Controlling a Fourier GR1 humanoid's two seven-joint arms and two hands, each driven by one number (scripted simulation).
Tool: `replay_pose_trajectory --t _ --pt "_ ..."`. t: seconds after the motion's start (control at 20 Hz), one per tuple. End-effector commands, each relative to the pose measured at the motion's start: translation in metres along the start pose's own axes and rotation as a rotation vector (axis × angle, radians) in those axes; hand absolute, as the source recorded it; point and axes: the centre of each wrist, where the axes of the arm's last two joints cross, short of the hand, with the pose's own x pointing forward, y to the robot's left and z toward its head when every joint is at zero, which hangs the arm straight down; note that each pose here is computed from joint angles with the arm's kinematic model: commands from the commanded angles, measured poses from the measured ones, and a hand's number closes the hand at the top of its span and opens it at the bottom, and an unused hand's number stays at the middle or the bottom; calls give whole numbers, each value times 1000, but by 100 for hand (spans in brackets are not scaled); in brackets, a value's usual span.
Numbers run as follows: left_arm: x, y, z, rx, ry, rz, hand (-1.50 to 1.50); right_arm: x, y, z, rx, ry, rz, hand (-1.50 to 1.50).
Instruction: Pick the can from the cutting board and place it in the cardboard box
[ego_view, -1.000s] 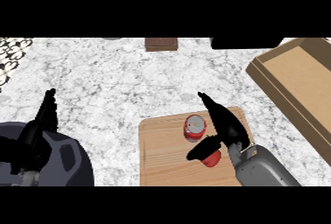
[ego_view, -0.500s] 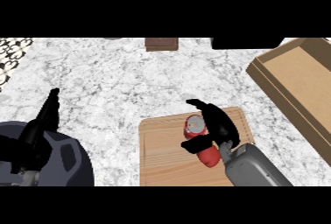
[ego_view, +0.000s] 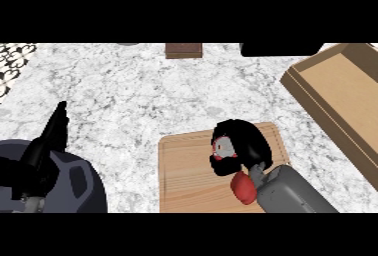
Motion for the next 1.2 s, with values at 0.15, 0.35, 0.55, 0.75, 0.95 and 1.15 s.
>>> replay_pose_trajectory --t 0.15,0.35,0.55,0.75,0.95,1.15 --pt "12 -21 -13 7 4 127 0 2 43 41 141 -300 409 150" --pt "7 -17 -8 31 -8 121 0 8 32 62 28 -386 447 150" --pt "12 -15 -10 20 -7 117 0 19 23 77 -78 -471 472 150" --pt "11 -16 -7 21 -7 120 0 32 -7 95 -116 -537 531 150" --pt "14 2 -7 34 -7 111 0 50 -17 127 -188 -566 427 150" --pt "19 -1 1 72 -16 114 0 56 -53 140 -373 -489 207 150"
